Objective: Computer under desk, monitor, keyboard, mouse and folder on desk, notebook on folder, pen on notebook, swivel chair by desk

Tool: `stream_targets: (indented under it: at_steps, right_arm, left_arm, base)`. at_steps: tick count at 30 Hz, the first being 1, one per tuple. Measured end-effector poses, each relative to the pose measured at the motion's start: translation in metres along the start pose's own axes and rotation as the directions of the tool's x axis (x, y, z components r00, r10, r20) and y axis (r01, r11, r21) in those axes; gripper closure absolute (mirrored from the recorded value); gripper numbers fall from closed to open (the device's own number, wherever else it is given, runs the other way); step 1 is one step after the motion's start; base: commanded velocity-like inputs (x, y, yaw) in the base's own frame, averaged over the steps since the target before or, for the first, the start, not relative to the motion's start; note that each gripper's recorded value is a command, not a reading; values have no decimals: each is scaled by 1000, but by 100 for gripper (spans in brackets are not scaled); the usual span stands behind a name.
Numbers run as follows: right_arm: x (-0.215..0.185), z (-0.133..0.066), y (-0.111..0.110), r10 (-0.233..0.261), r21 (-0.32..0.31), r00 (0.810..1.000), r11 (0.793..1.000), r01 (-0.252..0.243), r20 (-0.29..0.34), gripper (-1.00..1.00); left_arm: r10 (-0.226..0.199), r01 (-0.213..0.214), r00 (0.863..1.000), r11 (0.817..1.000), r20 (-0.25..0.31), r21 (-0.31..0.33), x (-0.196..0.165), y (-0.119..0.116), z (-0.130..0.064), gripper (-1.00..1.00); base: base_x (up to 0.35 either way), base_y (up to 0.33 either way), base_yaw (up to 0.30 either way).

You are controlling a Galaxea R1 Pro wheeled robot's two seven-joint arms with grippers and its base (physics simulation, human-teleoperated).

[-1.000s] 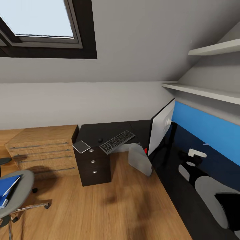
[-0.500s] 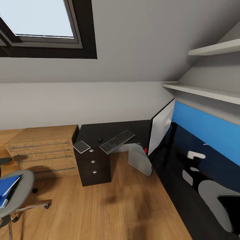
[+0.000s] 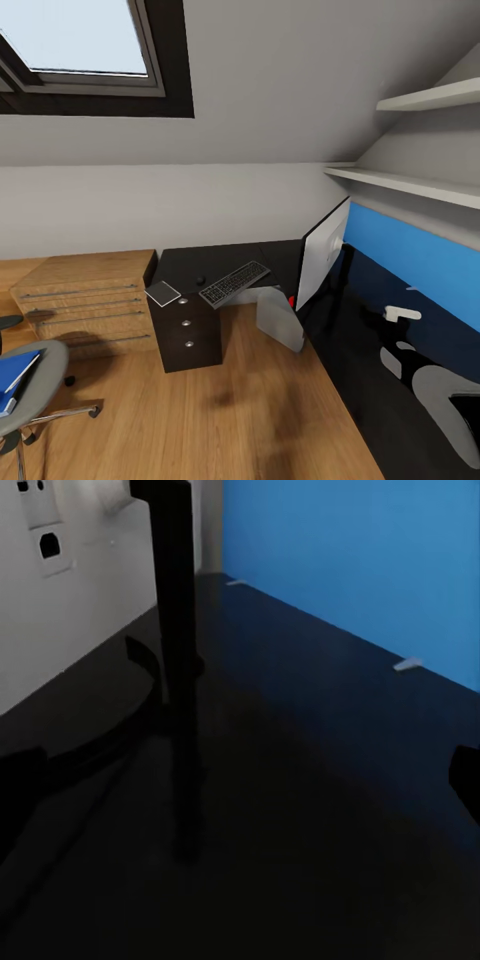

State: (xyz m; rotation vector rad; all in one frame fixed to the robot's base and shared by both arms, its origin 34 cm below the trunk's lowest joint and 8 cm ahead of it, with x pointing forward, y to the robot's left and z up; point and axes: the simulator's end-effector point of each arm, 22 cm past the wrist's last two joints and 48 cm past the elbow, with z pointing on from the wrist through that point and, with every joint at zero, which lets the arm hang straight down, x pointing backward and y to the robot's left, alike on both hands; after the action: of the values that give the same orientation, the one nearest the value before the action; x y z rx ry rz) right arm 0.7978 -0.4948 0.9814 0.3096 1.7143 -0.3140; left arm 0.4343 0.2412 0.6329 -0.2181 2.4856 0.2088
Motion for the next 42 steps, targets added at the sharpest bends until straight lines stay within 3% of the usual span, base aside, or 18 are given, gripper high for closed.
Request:
stream_targets:
  at_steps: [14, 30, 42]
  right_arm:
    - [-3, 0, 3, 1, -3, 1000, 1000, -1, 14, -100]
    - [0, -1, 7, -2, -12, 1000, 1000, 2, 5, -100]
    - [12, 0, 7, -4, -10, 998, 1000, 4, -66, -100]
  left_arm:
    - [-4, 4, 1000, 1000, -3, -4, 1, 2, 0, -100]
    - [-2, 2, 1000, 1000, -3, -4, 1, 2, 0, -100]
    - [-3, 3, 1000, 1000, -4, -4, 1, 2, 0, -100]
  base:
    - [4, 0, 0]
    - [130, 0, 0]
    - [2, 0, 0]
